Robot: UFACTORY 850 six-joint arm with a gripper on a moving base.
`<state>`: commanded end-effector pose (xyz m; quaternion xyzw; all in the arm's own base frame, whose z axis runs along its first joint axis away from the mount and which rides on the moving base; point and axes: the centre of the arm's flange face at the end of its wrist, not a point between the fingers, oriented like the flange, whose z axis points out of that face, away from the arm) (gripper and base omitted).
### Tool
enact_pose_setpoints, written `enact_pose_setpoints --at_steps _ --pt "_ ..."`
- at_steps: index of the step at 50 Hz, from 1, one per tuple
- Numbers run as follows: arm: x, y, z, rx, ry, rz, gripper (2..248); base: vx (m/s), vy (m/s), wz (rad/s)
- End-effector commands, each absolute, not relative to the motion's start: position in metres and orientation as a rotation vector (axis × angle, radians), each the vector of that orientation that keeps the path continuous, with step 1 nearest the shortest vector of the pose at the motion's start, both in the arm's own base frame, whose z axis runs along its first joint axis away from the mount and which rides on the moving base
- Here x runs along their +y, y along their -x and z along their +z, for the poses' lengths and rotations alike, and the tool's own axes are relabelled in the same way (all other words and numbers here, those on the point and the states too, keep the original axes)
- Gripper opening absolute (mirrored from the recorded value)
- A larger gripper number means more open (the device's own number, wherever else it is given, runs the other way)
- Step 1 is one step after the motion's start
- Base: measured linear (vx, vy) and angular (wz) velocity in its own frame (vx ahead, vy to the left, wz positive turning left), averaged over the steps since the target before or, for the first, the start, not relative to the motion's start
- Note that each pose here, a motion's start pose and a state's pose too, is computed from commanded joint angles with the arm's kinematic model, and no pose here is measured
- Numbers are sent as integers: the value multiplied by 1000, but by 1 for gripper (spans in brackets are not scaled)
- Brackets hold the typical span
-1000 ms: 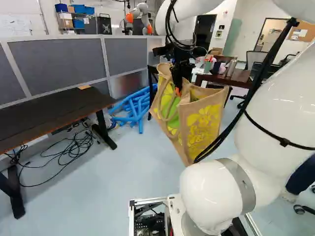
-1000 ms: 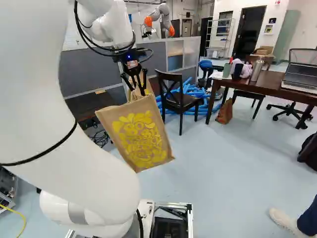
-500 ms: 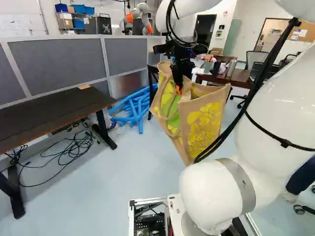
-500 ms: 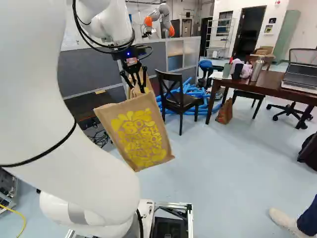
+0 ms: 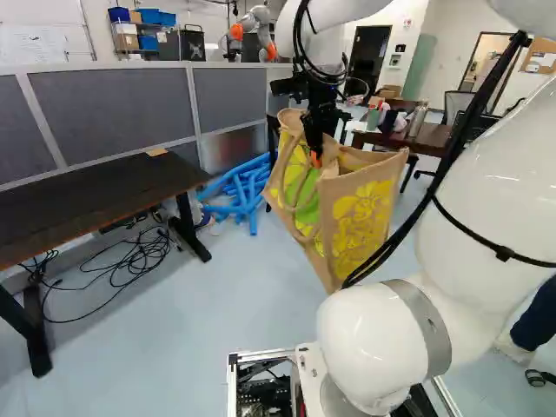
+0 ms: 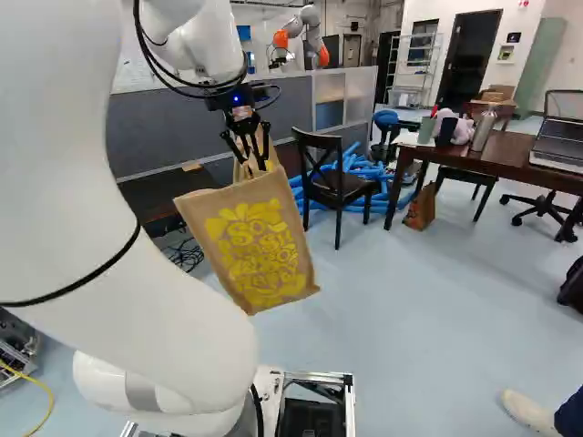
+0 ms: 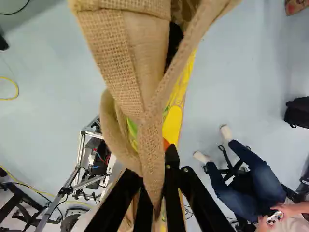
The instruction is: Pick up the bag on the ground and place it on the table
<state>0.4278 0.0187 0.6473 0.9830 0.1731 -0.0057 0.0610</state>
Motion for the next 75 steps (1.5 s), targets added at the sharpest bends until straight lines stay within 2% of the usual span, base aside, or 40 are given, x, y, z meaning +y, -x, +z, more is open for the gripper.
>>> enact_pose_setpoints --at_steps 75 --pt "19 -428 647 524 -2974 -17 24 57 40 188"
